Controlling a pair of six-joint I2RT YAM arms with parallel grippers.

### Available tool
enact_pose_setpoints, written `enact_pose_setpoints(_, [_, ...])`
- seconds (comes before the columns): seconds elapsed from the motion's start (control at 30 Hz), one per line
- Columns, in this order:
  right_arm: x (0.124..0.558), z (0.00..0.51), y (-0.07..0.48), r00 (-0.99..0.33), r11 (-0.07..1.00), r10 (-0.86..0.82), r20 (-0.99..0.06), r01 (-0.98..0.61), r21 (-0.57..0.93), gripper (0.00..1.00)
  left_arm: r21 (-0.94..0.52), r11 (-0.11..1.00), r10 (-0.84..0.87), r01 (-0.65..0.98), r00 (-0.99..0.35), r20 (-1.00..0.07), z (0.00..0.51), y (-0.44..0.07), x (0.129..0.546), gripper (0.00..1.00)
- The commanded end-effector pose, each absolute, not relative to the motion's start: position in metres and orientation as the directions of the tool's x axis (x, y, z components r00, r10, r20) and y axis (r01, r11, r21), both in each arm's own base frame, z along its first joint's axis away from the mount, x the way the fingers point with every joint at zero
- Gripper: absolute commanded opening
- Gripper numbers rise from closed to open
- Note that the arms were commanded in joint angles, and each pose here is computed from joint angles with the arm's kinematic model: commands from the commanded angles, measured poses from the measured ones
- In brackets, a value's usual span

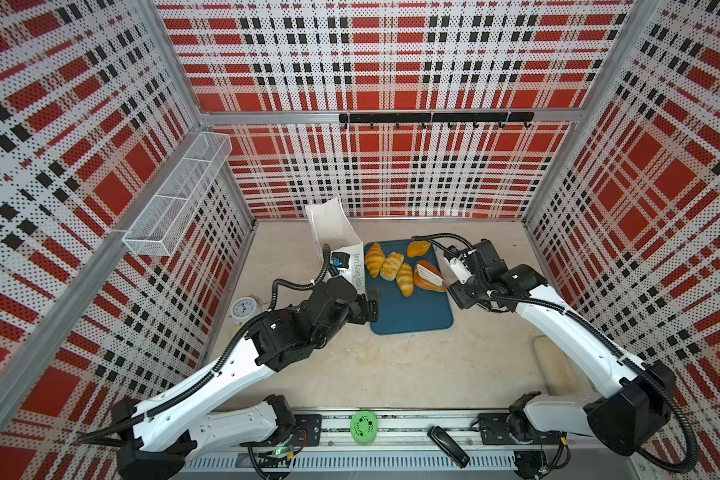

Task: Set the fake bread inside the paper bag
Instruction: 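Move the empty tongs back over the tray while the left gripper advances toward the tray, then lower the open tongs around the triangular orange pastry with the right gripper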

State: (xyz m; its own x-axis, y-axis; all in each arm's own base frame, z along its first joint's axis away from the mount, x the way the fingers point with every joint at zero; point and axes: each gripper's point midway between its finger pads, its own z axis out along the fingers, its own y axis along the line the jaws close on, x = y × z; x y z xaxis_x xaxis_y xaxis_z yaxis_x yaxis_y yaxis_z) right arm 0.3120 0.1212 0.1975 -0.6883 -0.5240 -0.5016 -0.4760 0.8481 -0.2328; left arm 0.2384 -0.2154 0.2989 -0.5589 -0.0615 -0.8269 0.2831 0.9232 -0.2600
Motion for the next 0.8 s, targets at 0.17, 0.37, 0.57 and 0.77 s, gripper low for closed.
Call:
enact_pose_setpoints(0.17, [0.324,0.172,0.108,-0.747,0.865,-0.5,-0.438,-0.453,-0.216,0.67,-0.311,0.903,-0.079,0.295,-0.598,-0.798,0.282,-0.239,0.24,0.99])
enact_pose_setpoints(0.37, [0.335,0.153,0.108,-0.77,0.865,-0.501,-0.394,-0.457,-0.208,0.67,-0.323,0.896,-0.064,0.304,-0.632,-0.772,0.264,-0.252,0.239,0.99])
enact_pose_setpoints(0.57, [0.345,0.138,0.107,-0.787,0.864,-0.504,-0.357,-0.458,-0.209,0.68,-0.334,0.891,-0.05,0.307,-0.665,-0.745,0.246,-0.263,0.238,0.99])
enact_pose_setpoints(0.77, [0.347,0.125,0.107,-0.799,0.86,-0.51,-0.32,-0.466,-0.206,0.67,-0.332,0.893,-0.042,0.305,-0.677,-0.735,0.237,-0.264,0.237,0.99])
